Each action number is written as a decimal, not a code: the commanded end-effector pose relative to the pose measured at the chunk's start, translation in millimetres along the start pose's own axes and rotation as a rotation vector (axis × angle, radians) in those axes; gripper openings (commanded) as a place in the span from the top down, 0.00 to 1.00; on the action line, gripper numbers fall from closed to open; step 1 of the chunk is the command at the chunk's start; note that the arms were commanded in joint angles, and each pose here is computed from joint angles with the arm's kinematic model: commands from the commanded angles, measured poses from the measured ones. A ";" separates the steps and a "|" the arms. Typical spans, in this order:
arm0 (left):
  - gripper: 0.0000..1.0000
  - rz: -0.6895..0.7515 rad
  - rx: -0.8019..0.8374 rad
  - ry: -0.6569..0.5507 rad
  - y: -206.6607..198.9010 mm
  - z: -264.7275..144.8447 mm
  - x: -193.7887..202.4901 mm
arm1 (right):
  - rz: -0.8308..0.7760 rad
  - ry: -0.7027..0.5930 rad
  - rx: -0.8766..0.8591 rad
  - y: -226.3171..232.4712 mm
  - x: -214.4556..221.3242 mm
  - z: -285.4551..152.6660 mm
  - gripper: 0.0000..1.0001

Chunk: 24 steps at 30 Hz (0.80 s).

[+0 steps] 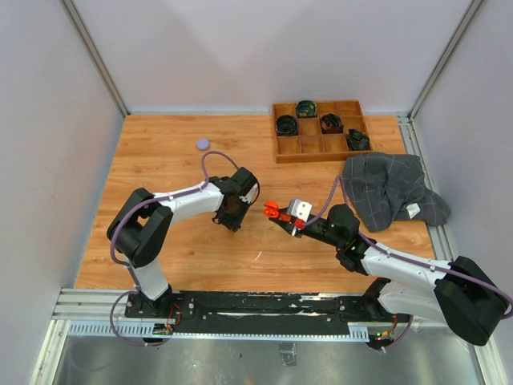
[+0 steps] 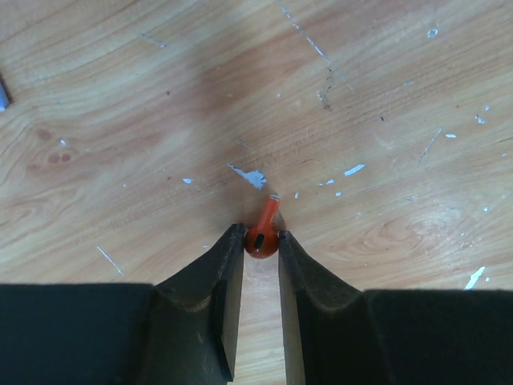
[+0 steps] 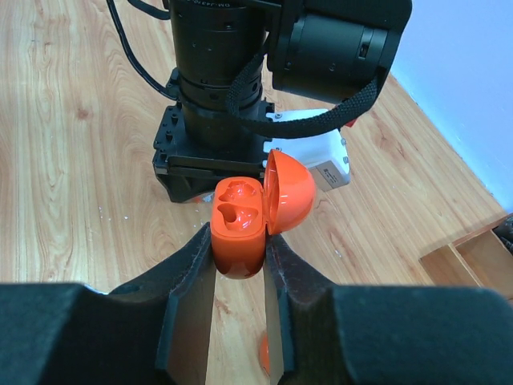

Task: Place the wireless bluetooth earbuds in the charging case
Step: Place the earbud at the center of the board.

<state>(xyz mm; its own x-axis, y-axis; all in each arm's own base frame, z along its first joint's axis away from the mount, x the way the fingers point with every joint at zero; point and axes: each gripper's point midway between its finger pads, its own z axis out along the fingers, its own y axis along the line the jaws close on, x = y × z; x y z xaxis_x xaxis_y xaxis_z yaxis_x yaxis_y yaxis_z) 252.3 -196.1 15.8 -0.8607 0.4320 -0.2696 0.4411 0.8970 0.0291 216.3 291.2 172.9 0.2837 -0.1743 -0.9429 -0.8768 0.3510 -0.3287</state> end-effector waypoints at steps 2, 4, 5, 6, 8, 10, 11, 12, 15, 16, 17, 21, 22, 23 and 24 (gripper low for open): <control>0.65 -0.069 -0.051 -0.050 6.3 -6.4 -2.4 | -0.022 -0.018 -0.008 5.6 -4.8 -1.4 0.99; 0.59 -0.082 -0.086 -0.053 12.3 -8.1 -1.5 | -0.022 -0.023 -0.007 5.6 -6.1 -1.9 0.99; 0.57 -0.090 -0.104 -0.056 15.6 -9.5 -1.5 | -0.020 -0.023 -0.008 6.0 -6.1 -2.2 0.99; 0.56 -0.096 -0.123 -0.057 18.8 -10.8 -1.2 | -0.022 -0.027 -0.005 5.4 -7.6 -2.7 0.99; 0.54 -0.111 -0.161 -0.054 25.4 -12.8 0.9 | -0.022 -0.027 -0.004 6.1 -6.8 -3.9 0.99; 0.53 -0.125 -0.186 -0.053 30.9 -15.0 2.6 | -0.023 -0.029 -0.002 5.9 -7.5 -4.6 0.99; 0.53 -0.131 -0.192 -0.055 32.8 -15.6 2.4 | -0.025 -0.032 0.001 5.3 -8.3 -4.8 0.99; 0.53 -0.141 -0.196 -0.059 34.8 -16.1 1.8 | -0.024 -0.033 0.000 5.4 -8.6 -4.9 0.99; 0.53 -0.174 -0.203 -0.079 42.5 -17.5 -2.9 | -0.023 -0.034 -0.003 5.7 -8.8 -4.3 0.99; 0.53 -0.184 -0.205 -0.086 45.4 -18.1 -4.6 | -0.021 -0.034 -0.005 6.1 -8.6 -4.3 0.99; 0.53 -0.191 -0.207 -0.095 47.6 -19.2 -7.0 | -0.021 -0.033 -0.005 6.3 -8.3 -4.3 0.99; 0.51 -0.207 -0.214 -0.124 52.3 -26.6 -13.2 | -0.023 -0.038 -0.003 5.8 -10.0 -4.9 0.99; 0.50 -0.212 -0.221 -0.128 53.8 -28.1 -12.8 | -0.024 -0.038 -0.001 5.3 -10.3 -4.9 0.99; 0.50 -0.218 -0.227 -0.131 54.9 -29.7 -12.3 | -0.024 -0.038 -0.002 5.5 -10.2 -5.1 0.99; 0.49 -0.225 -0.228 -0.137 55.3 -31.5 -12.2 | -0.023 -0.040 -0.002 5.5 -11.0 -4.8 0.99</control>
<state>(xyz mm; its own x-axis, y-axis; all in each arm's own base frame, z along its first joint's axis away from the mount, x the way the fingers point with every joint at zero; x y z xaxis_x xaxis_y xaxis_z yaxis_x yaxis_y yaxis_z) 275.7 -154.2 37.8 -0.8936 0.2556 -0.3691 0.2109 0.9647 0.1575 213.1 288.0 175.7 0.2931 -0.1650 -0.9418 -0.8733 0.3547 -0.3339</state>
